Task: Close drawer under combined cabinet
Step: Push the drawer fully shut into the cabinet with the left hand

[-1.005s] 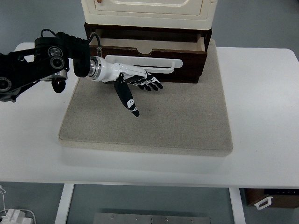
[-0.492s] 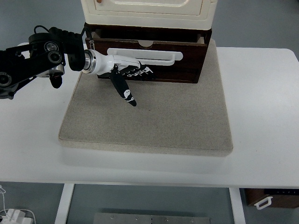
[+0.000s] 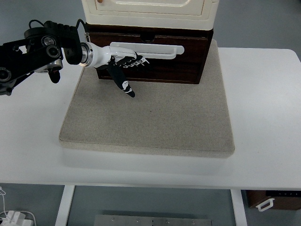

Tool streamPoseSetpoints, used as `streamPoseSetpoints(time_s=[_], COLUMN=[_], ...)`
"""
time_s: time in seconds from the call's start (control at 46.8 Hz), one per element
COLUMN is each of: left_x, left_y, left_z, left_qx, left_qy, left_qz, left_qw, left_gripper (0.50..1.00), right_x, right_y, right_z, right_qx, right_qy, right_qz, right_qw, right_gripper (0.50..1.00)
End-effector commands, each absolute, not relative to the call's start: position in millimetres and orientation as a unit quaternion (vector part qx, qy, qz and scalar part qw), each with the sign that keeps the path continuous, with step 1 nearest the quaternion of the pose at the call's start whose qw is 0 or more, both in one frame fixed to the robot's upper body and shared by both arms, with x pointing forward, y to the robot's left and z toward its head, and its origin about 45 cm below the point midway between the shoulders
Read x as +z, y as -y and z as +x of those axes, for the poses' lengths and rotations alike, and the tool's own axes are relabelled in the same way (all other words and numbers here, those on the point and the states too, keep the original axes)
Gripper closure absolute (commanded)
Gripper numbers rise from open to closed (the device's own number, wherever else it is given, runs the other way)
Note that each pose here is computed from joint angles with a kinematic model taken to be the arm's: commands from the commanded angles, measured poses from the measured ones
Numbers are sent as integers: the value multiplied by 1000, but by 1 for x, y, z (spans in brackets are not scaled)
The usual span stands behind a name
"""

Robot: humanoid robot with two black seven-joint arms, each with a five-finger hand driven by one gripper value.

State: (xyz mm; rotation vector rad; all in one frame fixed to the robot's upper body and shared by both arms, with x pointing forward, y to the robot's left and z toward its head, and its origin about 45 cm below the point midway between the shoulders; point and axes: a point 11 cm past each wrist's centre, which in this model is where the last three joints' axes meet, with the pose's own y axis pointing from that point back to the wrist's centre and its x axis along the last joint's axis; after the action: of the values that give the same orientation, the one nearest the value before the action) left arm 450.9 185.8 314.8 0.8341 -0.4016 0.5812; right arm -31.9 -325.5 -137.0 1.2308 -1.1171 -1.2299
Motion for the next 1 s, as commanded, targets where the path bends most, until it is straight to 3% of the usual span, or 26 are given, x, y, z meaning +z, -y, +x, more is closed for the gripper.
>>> streamPoseSetpoints(time_s=[0.0,0.641,0.983], left_x=[315,319,333], left_y=[-187,-181,-130], left_z=[452,452,424], left_qx=[280,284,222], left_qy=[190,200,218], left_qz=[397,385,322], left_qw=[853,855,894], left_gripper=[500,500,500], right_x=[-137,-137,-137], right_y=[325,325,325], right_z=[-32,-32,-32], right_qx=[-511,-511,-511], right_qy=[464,464,464], right_qz=[511,511,511], right_qw=[512,512,512], right_gripper=[548,548,548])
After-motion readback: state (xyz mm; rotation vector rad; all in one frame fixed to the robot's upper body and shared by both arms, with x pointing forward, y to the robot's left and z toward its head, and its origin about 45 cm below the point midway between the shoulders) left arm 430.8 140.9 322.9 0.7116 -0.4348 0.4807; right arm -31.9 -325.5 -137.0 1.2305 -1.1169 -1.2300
